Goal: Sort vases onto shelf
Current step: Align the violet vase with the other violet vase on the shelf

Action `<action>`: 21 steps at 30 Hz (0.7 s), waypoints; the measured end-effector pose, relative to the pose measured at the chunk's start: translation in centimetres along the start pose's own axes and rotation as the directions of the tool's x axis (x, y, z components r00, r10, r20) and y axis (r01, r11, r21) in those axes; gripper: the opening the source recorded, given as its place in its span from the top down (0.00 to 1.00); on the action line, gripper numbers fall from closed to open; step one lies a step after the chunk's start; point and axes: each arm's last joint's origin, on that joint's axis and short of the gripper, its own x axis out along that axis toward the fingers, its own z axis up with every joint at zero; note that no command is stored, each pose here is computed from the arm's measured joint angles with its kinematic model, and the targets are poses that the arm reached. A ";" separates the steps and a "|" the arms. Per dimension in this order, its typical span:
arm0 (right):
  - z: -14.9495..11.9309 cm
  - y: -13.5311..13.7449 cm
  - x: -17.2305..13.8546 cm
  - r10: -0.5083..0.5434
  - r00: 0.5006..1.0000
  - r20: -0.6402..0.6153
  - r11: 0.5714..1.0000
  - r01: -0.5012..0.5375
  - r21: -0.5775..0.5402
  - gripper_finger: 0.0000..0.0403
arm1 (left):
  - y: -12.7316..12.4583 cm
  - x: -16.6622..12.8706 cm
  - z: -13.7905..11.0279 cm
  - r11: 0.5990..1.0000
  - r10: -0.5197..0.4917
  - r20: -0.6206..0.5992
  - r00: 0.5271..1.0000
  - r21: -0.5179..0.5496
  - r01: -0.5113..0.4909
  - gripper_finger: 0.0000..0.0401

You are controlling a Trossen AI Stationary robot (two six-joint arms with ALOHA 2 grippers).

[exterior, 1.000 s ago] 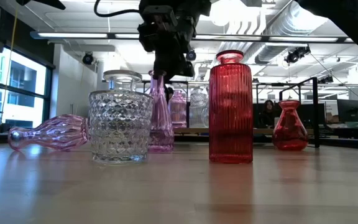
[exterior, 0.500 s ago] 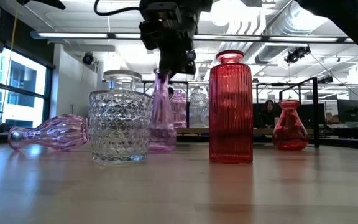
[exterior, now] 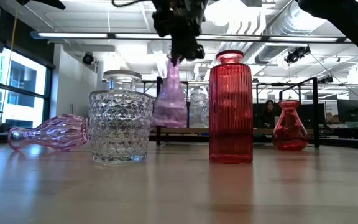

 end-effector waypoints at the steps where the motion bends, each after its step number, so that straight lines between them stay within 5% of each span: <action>1: -0.1 -0.3 -0.1 -0.012 1.000 -0.008 1.000 0.012 0.007 1.00 | 0.0 0.0 0.0 1.000 0.000 0.000 1.000 0.000 0.000 0.56; 21: 0.8 -7.0 -2.3 -0.105 0.993 0.050 0.992 0.101 0.079 1.00 | 0.0 0.0 0.0 1.000 -0.002 -0.001 1.000 -0.004 0.002 0.56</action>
